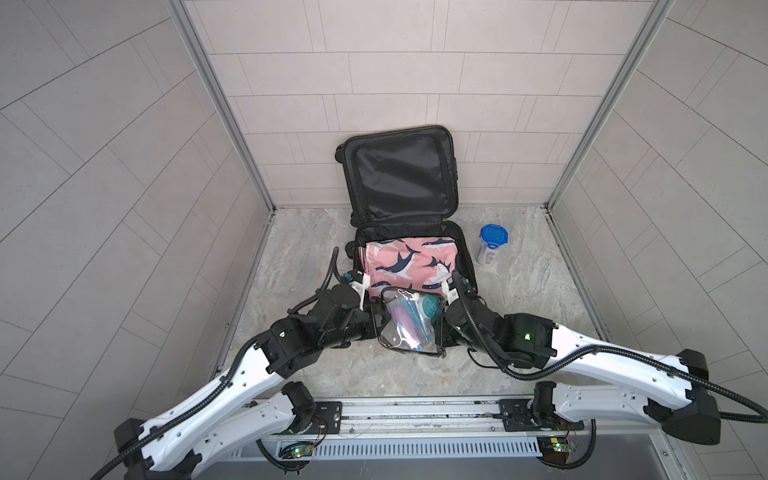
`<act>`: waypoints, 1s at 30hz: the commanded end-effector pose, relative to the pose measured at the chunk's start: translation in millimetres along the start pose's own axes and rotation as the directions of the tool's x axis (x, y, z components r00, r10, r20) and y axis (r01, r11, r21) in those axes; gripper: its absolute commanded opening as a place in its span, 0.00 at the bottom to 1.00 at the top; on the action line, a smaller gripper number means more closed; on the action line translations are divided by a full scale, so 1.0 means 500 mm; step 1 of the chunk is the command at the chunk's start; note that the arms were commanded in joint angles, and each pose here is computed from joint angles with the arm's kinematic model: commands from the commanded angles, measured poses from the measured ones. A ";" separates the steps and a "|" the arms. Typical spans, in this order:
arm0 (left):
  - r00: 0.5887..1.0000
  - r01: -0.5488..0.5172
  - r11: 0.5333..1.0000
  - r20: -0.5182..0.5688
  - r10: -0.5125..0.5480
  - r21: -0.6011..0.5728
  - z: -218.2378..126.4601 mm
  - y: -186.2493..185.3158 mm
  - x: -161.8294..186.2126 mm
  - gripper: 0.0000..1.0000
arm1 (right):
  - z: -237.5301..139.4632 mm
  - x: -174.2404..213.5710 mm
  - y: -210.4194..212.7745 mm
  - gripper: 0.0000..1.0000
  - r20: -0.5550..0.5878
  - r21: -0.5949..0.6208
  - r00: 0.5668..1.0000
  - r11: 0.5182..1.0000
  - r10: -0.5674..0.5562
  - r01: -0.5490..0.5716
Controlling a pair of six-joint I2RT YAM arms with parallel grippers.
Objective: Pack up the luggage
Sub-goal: 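Grasp the clear toiletry pouch with both grippers and lift it, then carry the pouch over the suitcase and lower it onto the shark-print cloth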
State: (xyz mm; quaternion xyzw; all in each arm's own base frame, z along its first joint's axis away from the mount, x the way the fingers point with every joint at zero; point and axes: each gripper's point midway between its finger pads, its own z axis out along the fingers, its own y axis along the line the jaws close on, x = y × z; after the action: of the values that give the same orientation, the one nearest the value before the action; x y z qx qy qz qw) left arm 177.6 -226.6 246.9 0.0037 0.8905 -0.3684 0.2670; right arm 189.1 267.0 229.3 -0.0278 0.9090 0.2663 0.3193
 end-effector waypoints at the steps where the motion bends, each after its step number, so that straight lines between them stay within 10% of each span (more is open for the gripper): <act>1: 0.988 -0.136 0.990 0.064 0.138 -0.042 0.002 -0.044 -0.070 0.00 | -0.029 -0.105 0.048 0.00 0.112 -0.067 0.993 0.997 -0.029 0.036; 11: 0.986 -0.141 0.981 0.073 0.152 -0.135 0.112 0.009 -0.235 0.00 | 0.056 -0.284 0.033 0.00 0.143 -0.042 0.990 0.999 -0.013 0.020; 30: 0.995 0.013 0.968 -0.096 -0.038 -0.249 0.275 0.301 -0.245 0.00 | 0.373 -0.266 -0.052 0.00 -0.110 0.056 0.992 0.997 0.063 -0.058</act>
State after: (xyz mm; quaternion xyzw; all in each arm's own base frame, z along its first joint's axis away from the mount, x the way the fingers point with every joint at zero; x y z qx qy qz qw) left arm 371.4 -170.9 120.6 -0.0568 0.9490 -0.2291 0.2091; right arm 394.4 305.6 150.3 0.0032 0.9490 0.2100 0.2349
